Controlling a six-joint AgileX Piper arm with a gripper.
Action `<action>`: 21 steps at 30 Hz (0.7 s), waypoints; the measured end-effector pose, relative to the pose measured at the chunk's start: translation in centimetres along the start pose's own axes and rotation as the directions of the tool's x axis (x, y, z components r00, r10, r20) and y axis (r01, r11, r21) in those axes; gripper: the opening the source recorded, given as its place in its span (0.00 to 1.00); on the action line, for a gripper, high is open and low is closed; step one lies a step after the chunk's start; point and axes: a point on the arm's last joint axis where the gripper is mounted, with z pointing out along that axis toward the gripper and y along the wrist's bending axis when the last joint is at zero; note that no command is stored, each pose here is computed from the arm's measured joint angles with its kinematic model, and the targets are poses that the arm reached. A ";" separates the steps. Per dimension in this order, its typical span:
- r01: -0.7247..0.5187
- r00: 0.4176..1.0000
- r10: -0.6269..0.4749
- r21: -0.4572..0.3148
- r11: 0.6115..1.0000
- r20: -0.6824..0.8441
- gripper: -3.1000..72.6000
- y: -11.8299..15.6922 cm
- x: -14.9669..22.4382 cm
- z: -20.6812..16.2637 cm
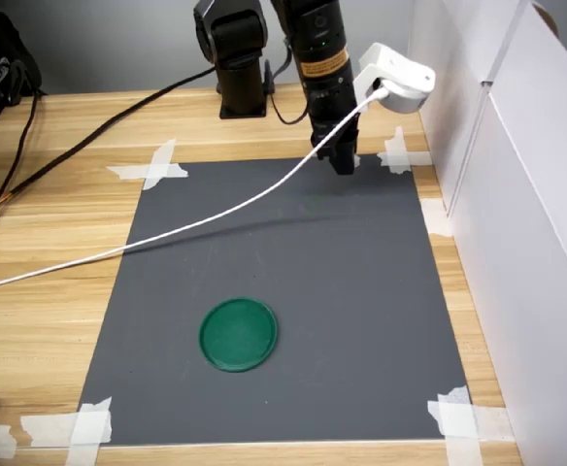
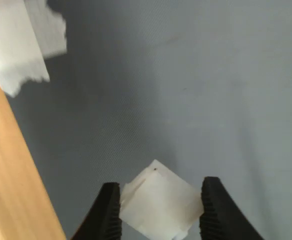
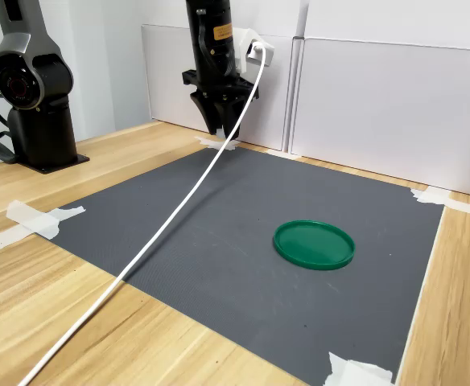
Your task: Grasp a white terminal and put it in the green lid.
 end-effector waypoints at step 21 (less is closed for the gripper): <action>-0.344 0.939 0.315 0.355 0.869 0.137 0.53 -10.8 7.1 -7.1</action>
